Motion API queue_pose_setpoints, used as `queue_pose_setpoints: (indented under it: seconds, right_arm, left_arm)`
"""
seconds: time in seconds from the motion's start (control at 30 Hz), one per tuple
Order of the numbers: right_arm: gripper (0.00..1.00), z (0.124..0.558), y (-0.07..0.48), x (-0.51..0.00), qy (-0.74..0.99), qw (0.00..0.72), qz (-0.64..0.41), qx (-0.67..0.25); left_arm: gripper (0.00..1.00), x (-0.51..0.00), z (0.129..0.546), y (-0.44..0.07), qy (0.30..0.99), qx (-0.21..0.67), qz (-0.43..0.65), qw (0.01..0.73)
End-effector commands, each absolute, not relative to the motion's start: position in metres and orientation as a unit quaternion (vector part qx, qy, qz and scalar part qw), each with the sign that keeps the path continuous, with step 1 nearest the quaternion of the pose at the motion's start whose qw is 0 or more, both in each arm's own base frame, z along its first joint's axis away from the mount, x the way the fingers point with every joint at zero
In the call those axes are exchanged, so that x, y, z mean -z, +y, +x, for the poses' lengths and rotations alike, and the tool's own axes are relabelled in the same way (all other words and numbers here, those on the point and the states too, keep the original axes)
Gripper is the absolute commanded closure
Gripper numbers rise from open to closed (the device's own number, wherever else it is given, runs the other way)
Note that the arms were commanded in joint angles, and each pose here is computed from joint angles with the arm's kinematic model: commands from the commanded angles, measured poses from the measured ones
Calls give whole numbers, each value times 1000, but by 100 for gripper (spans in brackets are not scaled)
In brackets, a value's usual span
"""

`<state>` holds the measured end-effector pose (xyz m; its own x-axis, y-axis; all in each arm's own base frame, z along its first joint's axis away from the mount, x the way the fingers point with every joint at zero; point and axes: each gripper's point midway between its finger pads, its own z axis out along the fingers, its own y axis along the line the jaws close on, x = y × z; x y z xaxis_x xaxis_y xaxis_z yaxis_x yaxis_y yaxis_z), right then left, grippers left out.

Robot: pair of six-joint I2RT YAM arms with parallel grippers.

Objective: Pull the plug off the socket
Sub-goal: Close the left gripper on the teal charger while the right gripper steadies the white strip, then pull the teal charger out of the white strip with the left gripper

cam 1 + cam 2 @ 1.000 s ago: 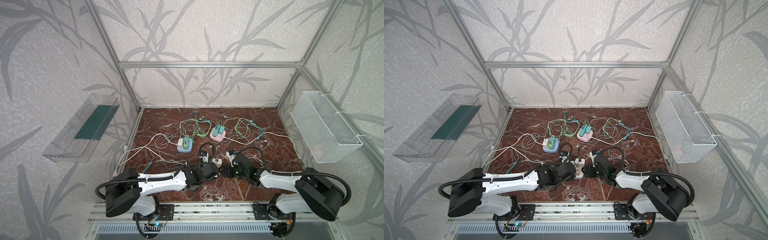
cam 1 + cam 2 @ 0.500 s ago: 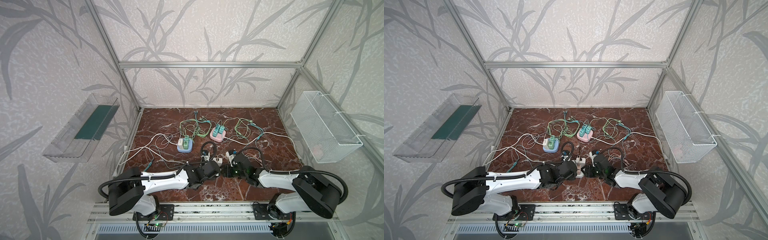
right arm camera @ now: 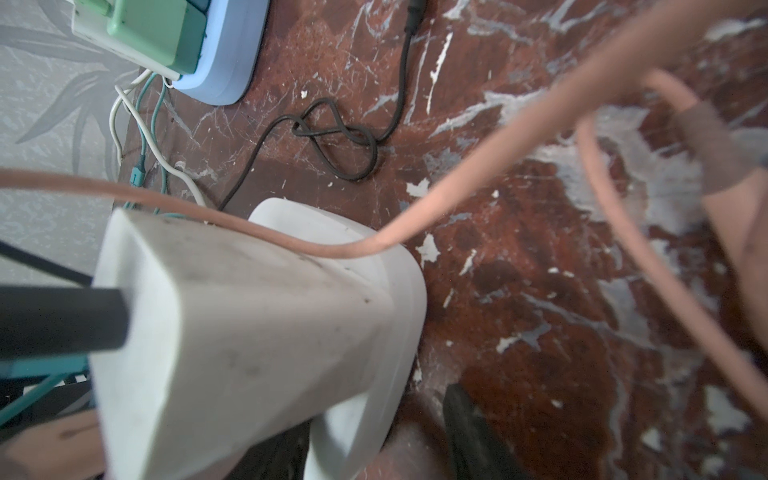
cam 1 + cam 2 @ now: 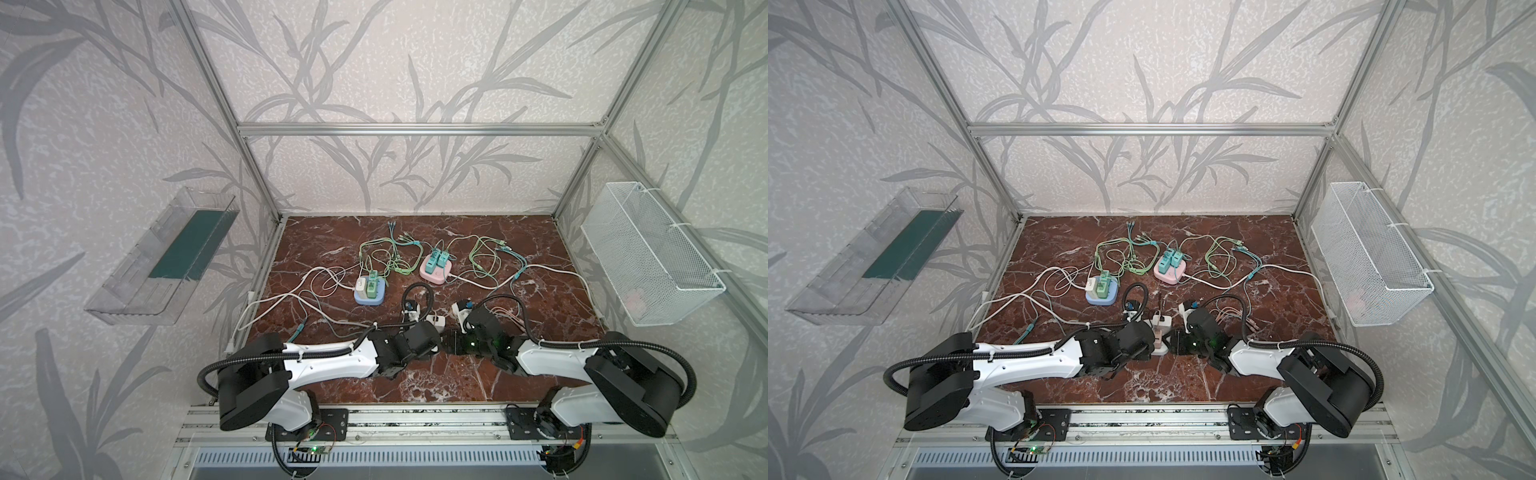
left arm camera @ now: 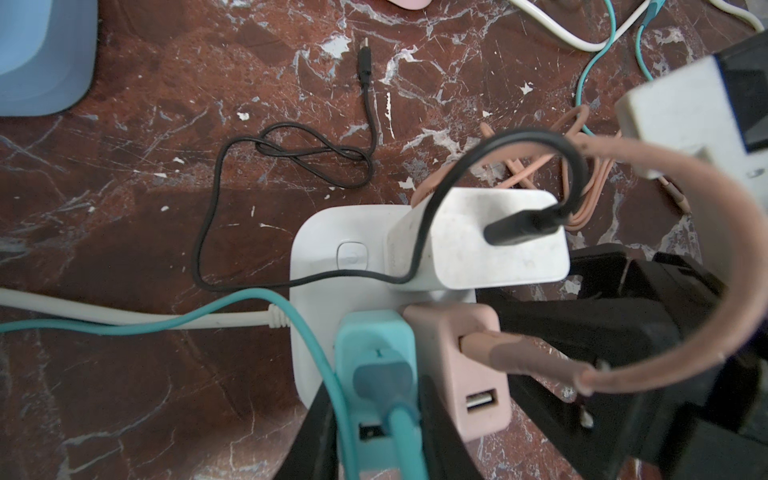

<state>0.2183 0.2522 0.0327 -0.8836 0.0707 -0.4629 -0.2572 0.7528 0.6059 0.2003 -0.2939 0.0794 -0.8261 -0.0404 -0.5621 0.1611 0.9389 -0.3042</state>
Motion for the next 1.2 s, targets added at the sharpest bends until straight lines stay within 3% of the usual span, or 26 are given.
queue_pose_setpoints:
  seconds: [0.0, 0.13, 0.63, 1.17]
  right_arm:
    - [53, 214, 245, -19, 923, 222, -59, -310]
    - [60, 213, 236, -14, 931, 222, -63, -284]
    - [66, 212, 229, -1, 944, 208, -73, -247]
    - [61, 219, 240, -5, 934, 222, -77, -270]
  left_arm:
    - [89, -105, 206, -318, 923, 228, 30, 308]
    - [92, -114, 210, -319, 917, 234, 23, 322]
    - [96, -139, 217, -313, 899, 254, 1, 356]
    - [96, -124, 206, -265, 909, 210, -24, 360]
